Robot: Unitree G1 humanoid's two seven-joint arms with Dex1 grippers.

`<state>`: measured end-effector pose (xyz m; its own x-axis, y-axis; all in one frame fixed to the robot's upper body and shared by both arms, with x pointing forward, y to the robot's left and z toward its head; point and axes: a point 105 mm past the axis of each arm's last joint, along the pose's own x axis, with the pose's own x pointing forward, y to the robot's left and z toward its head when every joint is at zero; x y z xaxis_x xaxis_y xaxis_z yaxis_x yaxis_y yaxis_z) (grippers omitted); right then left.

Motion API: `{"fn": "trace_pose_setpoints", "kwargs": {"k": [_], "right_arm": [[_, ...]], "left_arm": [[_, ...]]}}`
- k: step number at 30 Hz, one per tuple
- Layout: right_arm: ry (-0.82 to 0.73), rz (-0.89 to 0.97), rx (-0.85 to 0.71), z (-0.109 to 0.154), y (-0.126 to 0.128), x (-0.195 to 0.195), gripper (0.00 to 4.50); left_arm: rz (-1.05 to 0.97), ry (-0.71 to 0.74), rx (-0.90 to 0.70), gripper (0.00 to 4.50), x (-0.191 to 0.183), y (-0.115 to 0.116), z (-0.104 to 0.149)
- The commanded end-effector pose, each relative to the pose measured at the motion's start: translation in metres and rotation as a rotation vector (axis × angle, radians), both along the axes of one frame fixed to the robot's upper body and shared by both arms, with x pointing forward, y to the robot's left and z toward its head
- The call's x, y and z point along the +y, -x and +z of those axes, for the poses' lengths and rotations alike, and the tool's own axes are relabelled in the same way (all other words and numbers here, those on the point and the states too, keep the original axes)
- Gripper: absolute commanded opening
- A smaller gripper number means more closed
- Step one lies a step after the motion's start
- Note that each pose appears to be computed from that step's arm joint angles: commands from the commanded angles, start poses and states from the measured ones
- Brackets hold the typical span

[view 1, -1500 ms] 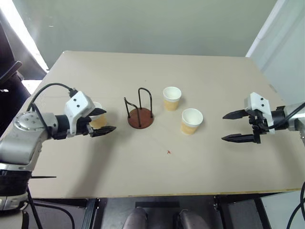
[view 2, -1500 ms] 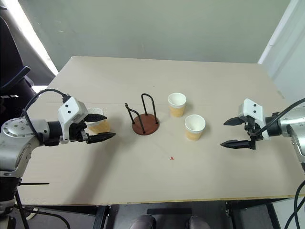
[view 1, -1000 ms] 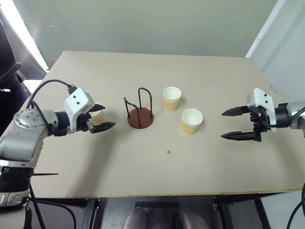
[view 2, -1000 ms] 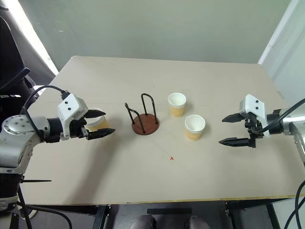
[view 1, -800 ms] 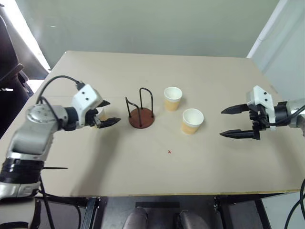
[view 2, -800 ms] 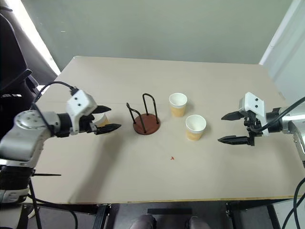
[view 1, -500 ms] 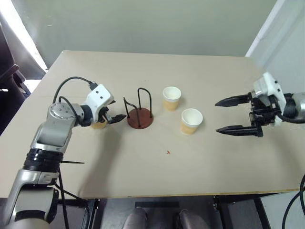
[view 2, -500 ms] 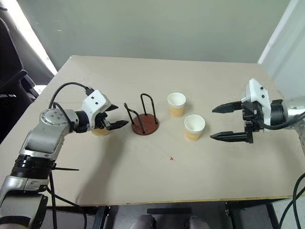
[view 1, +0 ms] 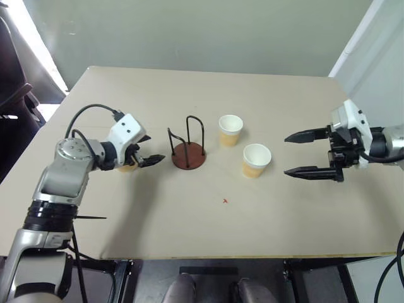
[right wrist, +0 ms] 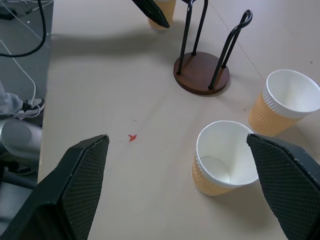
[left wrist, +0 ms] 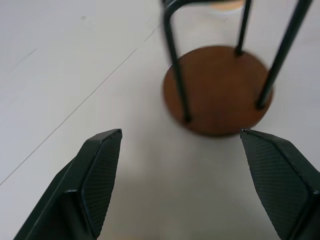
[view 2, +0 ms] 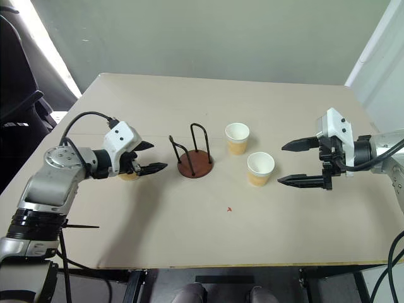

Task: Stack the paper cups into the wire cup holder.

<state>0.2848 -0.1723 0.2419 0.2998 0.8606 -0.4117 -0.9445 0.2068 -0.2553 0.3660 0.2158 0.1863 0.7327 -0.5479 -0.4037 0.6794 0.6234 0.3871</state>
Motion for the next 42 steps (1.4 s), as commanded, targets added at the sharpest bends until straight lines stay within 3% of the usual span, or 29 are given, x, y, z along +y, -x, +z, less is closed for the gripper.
{"fn": "trace_pose_setpoints", "kwargs": {"k": [1,4,18,26,36,39,42], "right_arm": [[0.003,0.028,-0.050,0.015,0.006,0.001,4.50],[0.003,0.034,-0.050,0.014,0.007,0.003,4.50],[0.002,-0.005,-0.056,0.009,0.010,0.002,4.50],[0.007,-0.032,-0.060,0.007,0.012,0.000,4.50],[0.019,-0.050,-0.064,0.007,0.014,-0.002,4.50],[0.024,-0.062,-0.063,0.006,0.015,-0.004,4.50],[0.025,-0.071,-0.064,0.006,0.016,-0.005,4.50]], "left_arm": [[-0.017,-0.011,-0.080,4.04,-0.001,0.001,0.029],[-0.029,-0.006,-0.081,4.04,-0.001,0.002,0.036],[-0.010,0.049,0.010,4.04,-0.030,-0.023,0.012],[0.052,0.066,0.002,4.04,-0.024,-0.032,0.014],[0.096,0.138,-0.047,4.04,-0.043,-0.055,0.017],[0.082,0.151,-0.044,3.39,-0.046,-0.056,0.018],[0.071,0.157,-0.041,2.27,-0.047,-0.054,0.019]]}}
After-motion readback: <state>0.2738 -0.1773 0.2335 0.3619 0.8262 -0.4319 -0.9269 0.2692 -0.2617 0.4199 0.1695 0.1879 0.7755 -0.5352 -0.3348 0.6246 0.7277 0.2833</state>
